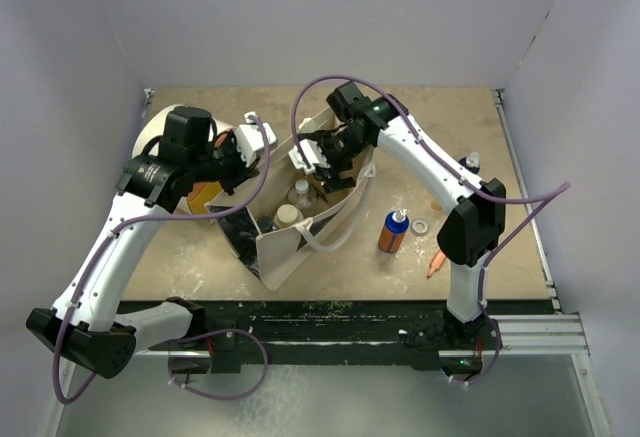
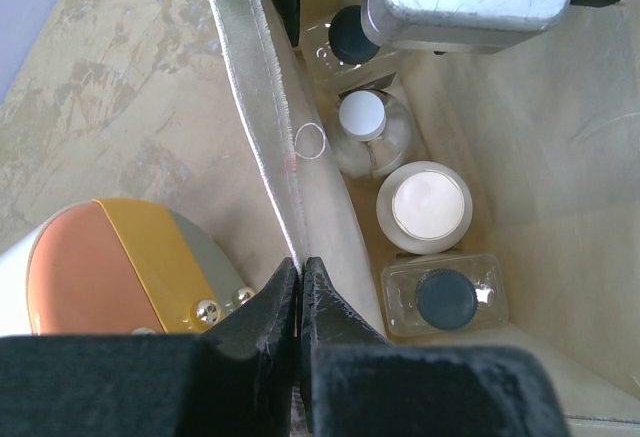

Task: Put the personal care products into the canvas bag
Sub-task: Place the care product in the canvas bag.

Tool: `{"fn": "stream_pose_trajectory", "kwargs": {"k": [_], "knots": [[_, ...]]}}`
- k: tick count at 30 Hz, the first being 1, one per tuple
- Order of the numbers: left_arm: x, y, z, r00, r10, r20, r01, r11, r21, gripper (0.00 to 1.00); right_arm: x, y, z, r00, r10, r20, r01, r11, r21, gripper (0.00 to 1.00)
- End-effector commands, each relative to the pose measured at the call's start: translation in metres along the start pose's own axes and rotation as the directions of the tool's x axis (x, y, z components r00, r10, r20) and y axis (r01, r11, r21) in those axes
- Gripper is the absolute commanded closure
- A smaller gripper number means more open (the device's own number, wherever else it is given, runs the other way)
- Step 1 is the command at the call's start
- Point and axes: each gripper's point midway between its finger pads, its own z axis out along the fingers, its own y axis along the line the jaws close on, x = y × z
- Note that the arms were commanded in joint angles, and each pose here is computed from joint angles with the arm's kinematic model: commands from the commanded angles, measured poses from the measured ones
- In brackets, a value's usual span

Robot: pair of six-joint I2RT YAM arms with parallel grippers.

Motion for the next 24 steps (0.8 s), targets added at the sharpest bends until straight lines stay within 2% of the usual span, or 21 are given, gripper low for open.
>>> {"fn": "stream_pose_trajectory", "kwargs": {"k": [1, 12, 17, 24], "knots": [[0.0, -0.004, -0.003, 1.0, 0.006, 0.017, -0.006, 1.0, 0.008, 0.96, -0.032, -0.008, -0.028, 0.998, -0.033, 0.048, 0.029, 0.997, 0.067, 0.04], [-0.005, -0.007, -0.005, 0.999, -0.013, 0.042, 0.012, 1.0, 0.026, 0.97, -0.048, 0.003, -0.043, 0.996, -0.027, 0.084, 0.022, 0.998, 0.063, 0.03], [-0.004, -0.007, -0.004, 0.999, -0.018, 0.043, 0.017, 1.0, 0.026, 0.97, -0.064, 0.007, -0.048, 0.988, -0.033, 0.151, 0.025, 0.998, 0.056, 0.04], [-0.004, -0.007, -0.004, 0.999, -0.02, 0.042, 0.019, 0.999, 0.027, 0.98, -0.077, 0.004, -0.058, 0.983, -0.038, 0.178, 0.024, 0.997, 0.08, 0.04]]}}
